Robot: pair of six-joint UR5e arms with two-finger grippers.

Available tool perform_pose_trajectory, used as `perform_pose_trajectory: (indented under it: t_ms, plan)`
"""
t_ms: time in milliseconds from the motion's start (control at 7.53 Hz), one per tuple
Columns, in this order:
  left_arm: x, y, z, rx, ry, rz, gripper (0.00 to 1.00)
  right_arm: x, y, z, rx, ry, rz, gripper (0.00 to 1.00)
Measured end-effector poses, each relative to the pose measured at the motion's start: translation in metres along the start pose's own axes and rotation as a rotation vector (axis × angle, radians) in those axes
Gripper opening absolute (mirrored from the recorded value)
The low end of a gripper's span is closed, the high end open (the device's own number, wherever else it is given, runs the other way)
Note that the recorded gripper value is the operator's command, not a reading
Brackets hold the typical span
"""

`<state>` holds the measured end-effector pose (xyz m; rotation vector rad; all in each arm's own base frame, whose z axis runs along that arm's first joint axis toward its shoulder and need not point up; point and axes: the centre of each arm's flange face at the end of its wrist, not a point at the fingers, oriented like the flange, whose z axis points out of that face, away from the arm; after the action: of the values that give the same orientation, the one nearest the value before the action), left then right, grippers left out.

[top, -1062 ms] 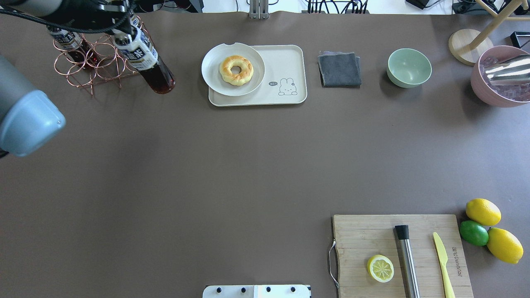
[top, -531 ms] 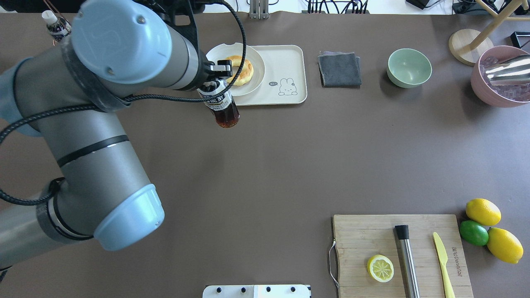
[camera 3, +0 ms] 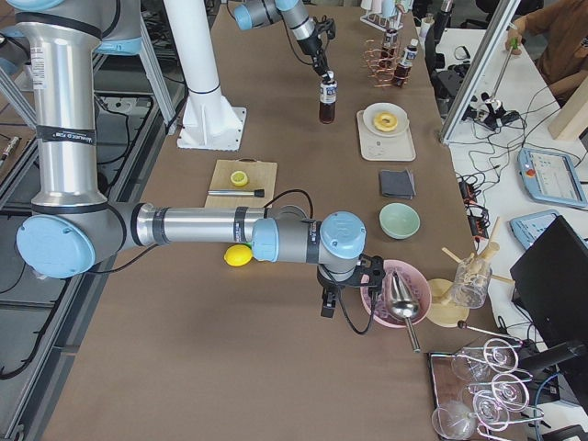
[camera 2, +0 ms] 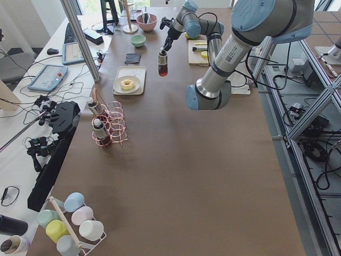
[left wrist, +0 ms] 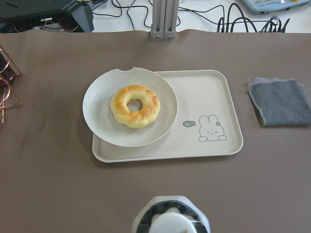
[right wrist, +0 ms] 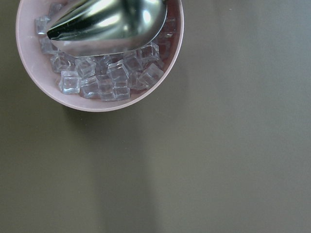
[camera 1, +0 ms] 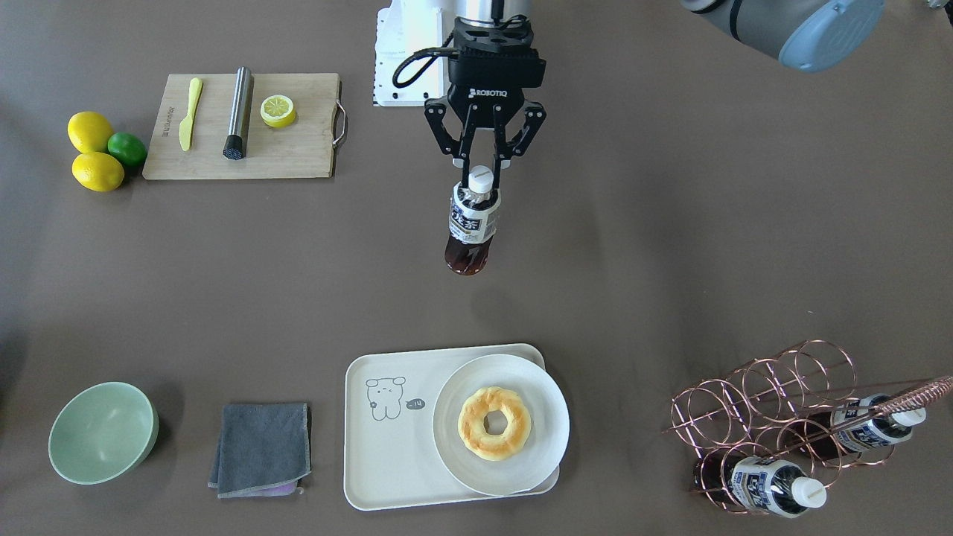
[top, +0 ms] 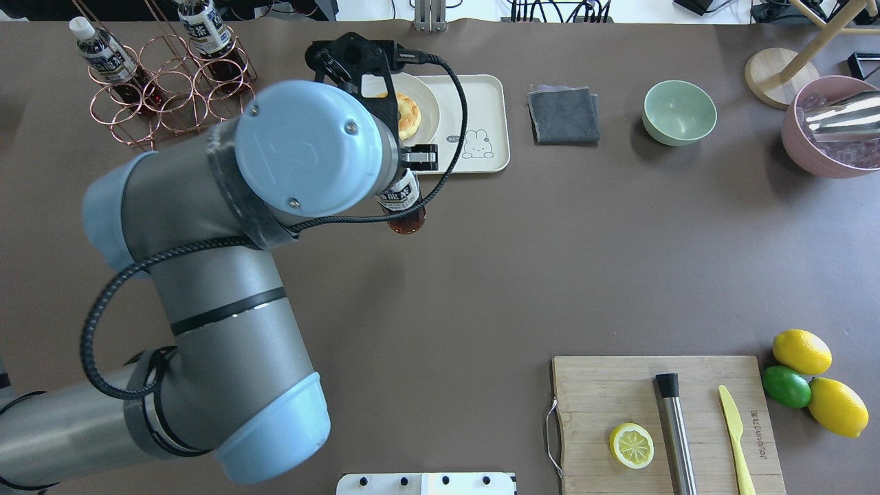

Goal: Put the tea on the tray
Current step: 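Carry the bottle toward the tray and lower it onto the table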

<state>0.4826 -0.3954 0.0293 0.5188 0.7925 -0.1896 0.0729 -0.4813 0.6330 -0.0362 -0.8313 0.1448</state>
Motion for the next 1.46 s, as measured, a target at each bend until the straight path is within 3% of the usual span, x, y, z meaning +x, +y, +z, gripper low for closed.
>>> perform_pose_trajectory:
  t_ms: [531, 1195, 1327, 1460]
  plan:
    - [0.008, 0.023, 0.019, -0.031, -0.054, 0.023, 0.0, -0.003, 0.0, -0.002, 0.004, -0.002, -0.004, 1.0]
    - [0.004, 0.049, 0.037, -0.046, -0.025, 0.009, 0.0, -0.004, 0.0, -0.003, 0.007, -0.001, -0.008, 1.0]
    - [0.005, 0.052, 0.039, -0.05, -0.026, 0.012, 0.09, -0.004, 0.0, -0.003, 0.007, -0.001, -0.008, 1.0]
    - [0.006, 0.054, 0.04, -0.052, -0.028, 0.014, 0.76, -0.004, 0.0, -0.003, 0.007, -0.001, -0.008, 1.0]
